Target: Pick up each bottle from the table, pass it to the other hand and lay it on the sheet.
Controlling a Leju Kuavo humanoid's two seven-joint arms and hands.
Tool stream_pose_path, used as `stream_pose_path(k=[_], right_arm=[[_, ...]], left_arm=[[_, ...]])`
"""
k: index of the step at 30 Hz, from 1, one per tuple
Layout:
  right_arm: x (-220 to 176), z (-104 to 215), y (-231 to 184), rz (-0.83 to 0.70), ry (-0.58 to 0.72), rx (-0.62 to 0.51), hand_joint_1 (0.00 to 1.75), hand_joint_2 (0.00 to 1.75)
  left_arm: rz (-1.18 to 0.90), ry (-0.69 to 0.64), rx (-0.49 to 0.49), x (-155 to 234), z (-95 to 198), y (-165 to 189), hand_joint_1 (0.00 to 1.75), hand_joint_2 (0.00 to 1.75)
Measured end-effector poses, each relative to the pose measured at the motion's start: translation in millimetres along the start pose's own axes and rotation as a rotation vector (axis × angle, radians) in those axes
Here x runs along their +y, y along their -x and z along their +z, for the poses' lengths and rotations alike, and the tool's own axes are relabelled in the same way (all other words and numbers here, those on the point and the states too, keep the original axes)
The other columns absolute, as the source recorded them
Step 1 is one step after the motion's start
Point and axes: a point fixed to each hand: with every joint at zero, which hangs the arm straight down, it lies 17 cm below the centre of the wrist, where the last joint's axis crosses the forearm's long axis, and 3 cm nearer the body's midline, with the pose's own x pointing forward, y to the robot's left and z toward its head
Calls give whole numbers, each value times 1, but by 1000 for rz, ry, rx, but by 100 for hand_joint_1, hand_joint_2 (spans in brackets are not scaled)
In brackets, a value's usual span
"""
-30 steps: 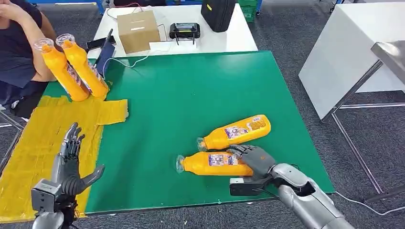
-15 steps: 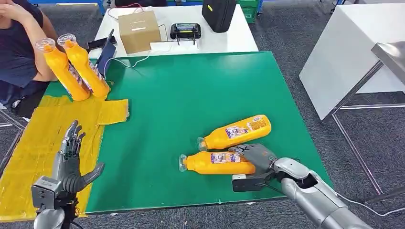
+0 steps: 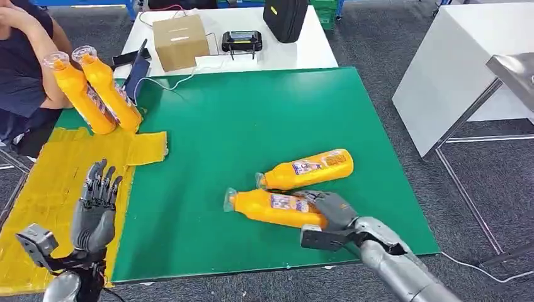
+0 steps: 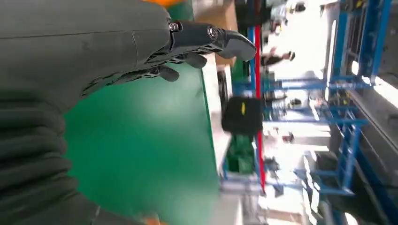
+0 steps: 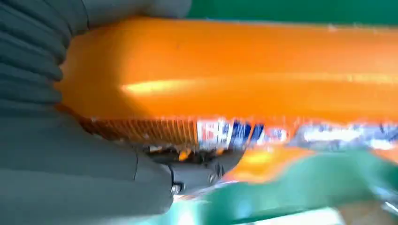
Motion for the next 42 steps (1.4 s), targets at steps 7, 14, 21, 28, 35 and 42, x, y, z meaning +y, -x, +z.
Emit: stream_pose_path(k=[7, 14, 21, 28, 35, 42], right_arm=[[-73, -54, -109, -398, 243, -198, 171, 175], [-114, -66, -140, -452, 333, -267, 148, 175], [-147, -81, -162, -465, 388, -296, 141, 175], [-147, -97, -178, -474, 381, -302, 148, 175], [-99, -117, -221, -412, 269, -337, 145, 175], [-10, -116, -278, -337, 87, -411, 147, 175]], left_arm=[[121, -9, -30, -41, -13, -6, 0, 175], [155, 31, -61, -69, -20, -17, 0, 175], [159, 70, -87, -93, -25, -25, 0, 175], [164, 98, -108, -108, -30, -32, 0, 175], [175, 109, -115, -113, -33, -35, 0, 175], [171, 86, -114, -109, -32, -34, 0, 175]])
